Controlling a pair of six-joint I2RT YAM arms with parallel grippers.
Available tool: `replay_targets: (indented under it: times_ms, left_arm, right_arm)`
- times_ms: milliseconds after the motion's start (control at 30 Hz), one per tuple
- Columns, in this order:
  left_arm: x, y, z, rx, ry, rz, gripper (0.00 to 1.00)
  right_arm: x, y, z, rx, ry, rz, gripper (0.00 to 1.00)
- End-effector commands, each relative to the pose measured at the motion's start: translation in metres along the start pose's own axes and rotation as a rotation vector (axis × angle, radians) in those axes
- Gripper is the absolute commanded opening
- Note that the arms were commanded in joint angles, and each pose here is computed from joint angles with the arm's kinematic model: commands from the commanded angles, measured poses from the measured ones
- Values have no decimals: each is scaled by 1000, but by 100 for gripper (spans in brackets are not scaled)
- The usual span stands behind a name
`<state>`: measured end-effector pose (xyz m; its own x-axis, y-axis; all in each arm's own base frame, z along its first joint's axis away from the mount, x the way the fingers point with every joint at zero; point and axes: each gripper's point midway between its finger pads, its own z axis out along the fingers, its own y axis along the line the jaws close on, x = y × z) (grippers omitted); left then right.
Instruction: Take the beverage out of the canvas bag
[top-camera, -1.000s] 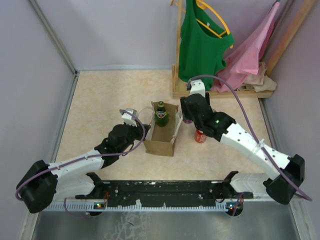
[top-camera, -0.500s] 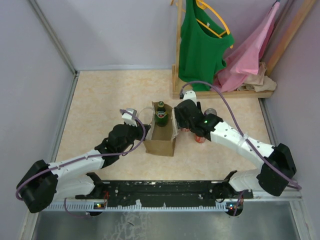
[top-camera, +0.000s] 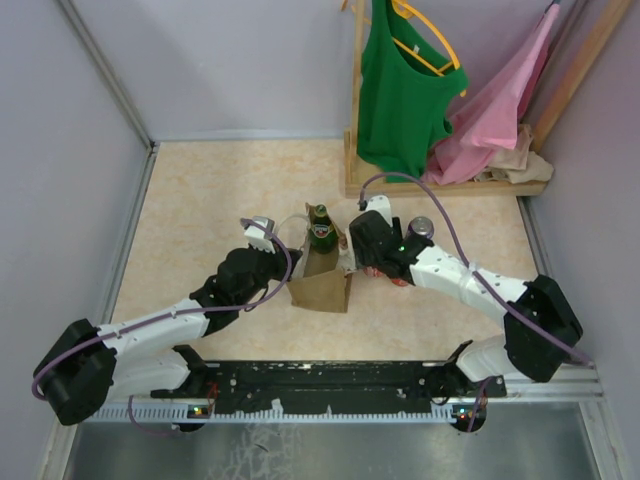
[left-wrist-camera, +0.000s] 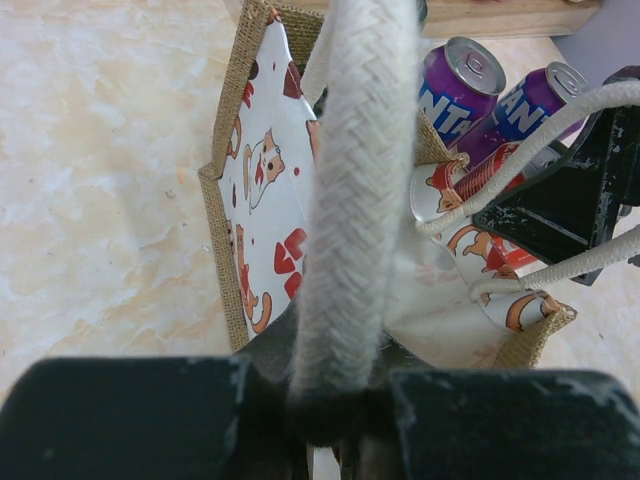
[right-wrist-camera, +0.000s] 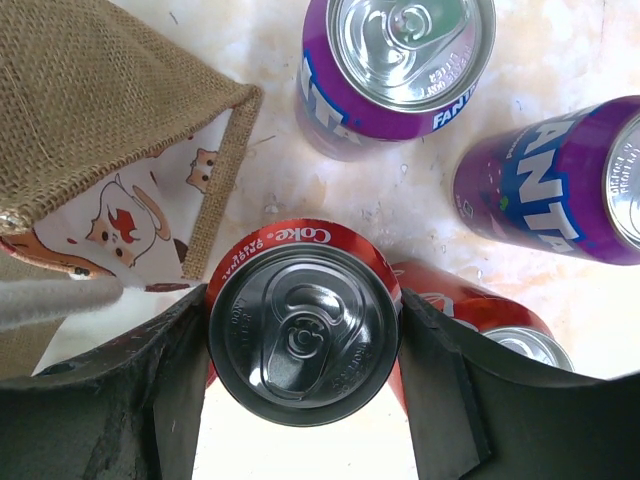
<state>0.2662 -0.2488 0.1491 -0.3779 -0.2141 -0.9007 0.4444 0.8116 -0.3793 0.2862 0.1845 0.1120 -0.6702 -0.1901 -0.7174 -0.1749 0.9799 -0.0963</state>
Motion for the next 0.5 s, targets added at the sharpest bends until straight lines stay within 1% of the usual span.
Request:
replay_targets:
  times_ms: [0, 300, 467]
  left_arm:
    - [15, 2, 0, -9, 61, 18, 0]
    - [16, 2, 0, -6, 64, 16, 0]
    - [16, 1, 0, -5, 64, 15, 0]
  right_arm:
    - [-38, 8, -15, -46, -128, 91, 0]
    - [-58, -5, -40, -35, -196, 135, 0]
    - [-56, -16, -42, 13, -200, 130, 0]
